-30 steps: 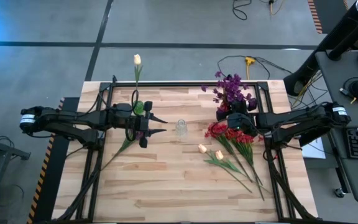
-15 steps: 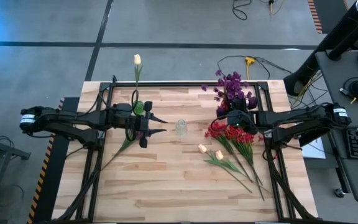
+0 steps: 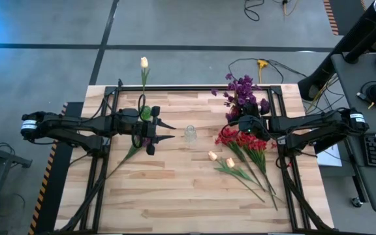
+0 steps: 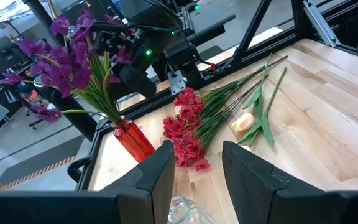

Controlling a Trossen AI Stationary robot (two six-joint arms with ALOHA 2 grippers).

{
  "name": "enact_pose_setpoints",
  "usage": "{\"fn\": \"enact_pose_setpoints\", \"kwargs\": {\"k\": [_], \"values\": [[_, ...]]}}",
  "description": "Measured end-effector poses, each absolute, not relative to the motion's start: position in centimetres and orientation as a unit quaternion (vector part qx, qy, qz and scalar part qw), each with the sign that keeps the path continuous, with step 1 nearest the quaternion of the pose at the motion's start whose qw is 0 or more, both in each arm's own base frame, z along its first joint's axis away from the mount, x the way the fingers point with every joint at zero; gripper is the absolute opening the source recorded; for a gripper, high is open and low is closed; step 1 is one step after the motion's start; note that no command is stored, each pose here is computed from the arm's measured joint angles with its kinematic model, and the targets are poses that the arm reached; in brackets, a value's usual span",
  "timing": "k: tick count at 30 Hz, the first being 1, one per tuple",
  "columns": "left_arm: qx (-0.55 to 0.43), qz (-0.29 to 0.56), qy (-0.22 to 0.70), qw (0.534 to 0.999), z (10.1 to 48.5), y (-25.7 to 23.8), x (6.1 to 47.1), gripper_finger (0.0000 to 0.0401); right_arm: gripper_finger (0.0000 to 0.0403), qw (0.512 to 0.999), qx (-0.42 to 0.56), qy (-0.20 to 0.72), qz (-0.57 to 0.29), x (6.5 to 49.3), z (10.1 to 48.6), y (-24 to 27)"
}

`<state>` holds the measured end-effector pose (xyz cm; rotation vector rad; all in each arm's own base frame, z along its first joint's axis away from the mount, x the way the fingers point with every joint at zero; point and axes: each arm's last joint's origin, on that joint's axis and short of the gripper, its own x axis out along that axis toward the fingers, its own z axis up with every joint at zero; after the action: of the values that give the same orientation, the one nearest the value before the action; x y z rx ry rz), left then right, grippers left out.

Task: Sort flowers into vase by color
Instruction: Put the bottom violet flowers into the red vase

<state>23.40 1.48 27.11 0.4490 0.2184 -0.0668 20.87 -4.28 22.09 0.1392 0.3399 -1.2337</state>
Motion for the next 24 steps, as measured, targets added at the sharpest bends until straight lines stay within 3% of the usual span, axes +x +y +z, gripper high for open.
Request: {"fn": "enact_pose_setpoints", "kwargs": {"k": [13,24], "values": [[0.222,-0.032,0.111,0.968,27.1,1.5,23.4,0.0118,0.0198,0.814,0.083,0.152,-0.555,21.1,23.5,-4.2],[0.225,-0.009,0.119,0.967,27.0,1.6,23.4,0.0118,0.0252,0.812,0.073,0.167,-0.555,21.1,24.4,-4.1]]}}
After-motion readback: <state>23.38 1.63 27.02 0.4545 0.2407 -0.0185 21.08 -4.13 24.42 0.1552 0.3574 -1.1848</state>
